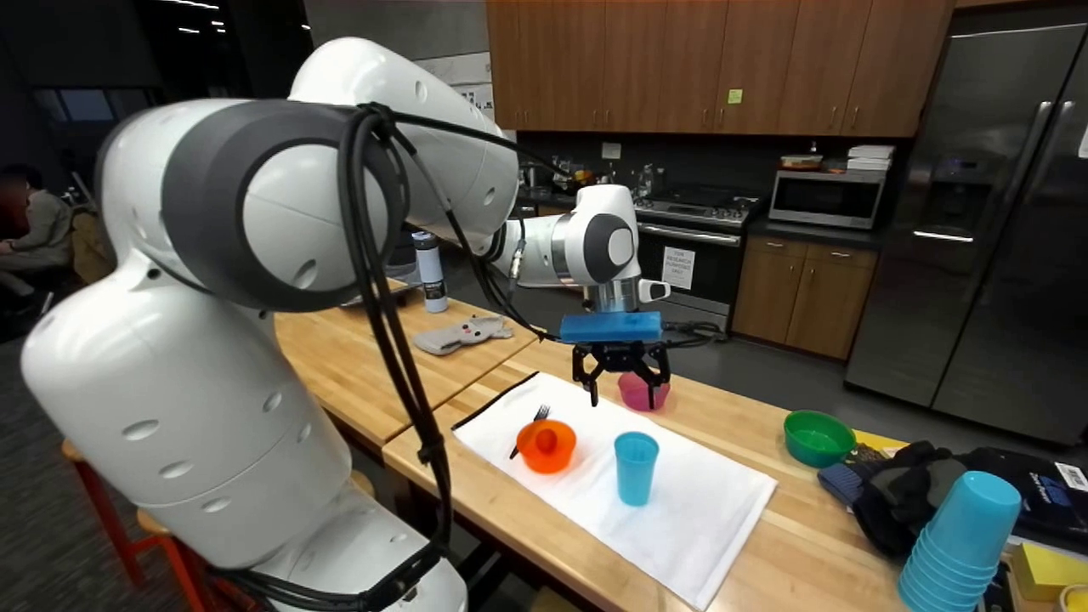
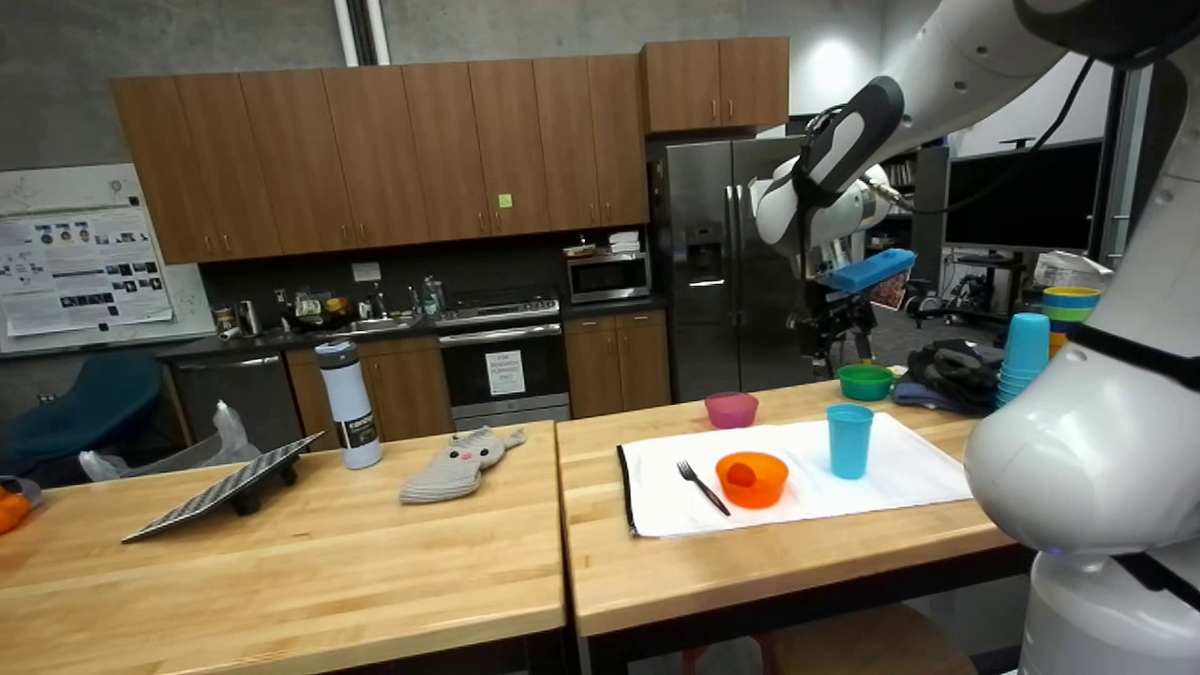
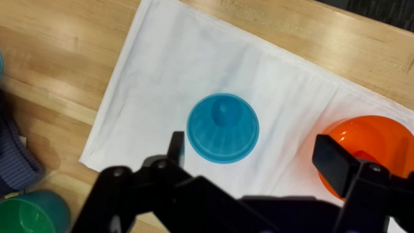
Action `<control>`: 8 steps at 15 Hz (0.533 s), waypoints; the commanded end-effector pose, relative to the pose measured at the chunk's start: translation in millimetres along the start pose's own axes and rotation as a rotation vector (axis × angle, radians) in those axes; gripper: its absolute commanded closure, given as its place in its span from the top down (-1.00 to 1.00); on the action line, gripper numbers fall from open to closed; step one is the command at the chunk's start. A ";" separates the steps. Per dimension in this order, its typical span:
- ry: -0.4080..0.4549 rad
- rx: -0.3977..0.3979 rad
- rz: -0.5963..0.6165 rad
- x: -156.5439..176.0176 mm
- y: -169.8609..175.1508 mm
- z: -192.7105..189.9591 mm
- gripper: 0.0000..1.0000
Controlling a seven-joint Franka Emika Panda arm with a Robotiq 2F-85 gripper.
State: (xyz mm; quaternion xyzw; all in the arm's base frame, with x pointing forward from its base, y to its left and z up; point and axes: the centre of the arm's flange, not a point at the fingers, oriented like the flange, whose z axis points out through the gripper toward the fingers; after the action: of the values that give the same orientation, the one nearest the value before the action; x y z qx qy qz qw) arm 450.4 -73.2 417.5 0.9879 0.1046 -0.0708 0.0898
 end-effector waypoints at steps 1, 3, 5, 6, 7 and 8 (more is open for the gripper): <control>-0.001 0.000 0.001 -0.3 0.6 0.2 1.00; -0.006 0.011 -0.010 20.1 -14.6 -6.5 1.00; 0.000 0.054 0.043 40.9 -35.6 -13.9 1.00; 0.005 0.087 0.112 51.6 -44.4 -17.5 1.00; 0.007 0.097 0.186 62.3 -53.9 -21.2 1.00; 0.013 0.110 0.238 73.1 -64.4 -26.1 1.00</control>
State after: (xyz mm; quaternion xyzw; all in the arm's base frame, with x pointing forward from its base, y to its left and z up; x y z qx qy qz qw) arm 476.3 -20.5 414.9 0.9951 0.0556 -0.0610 0.0546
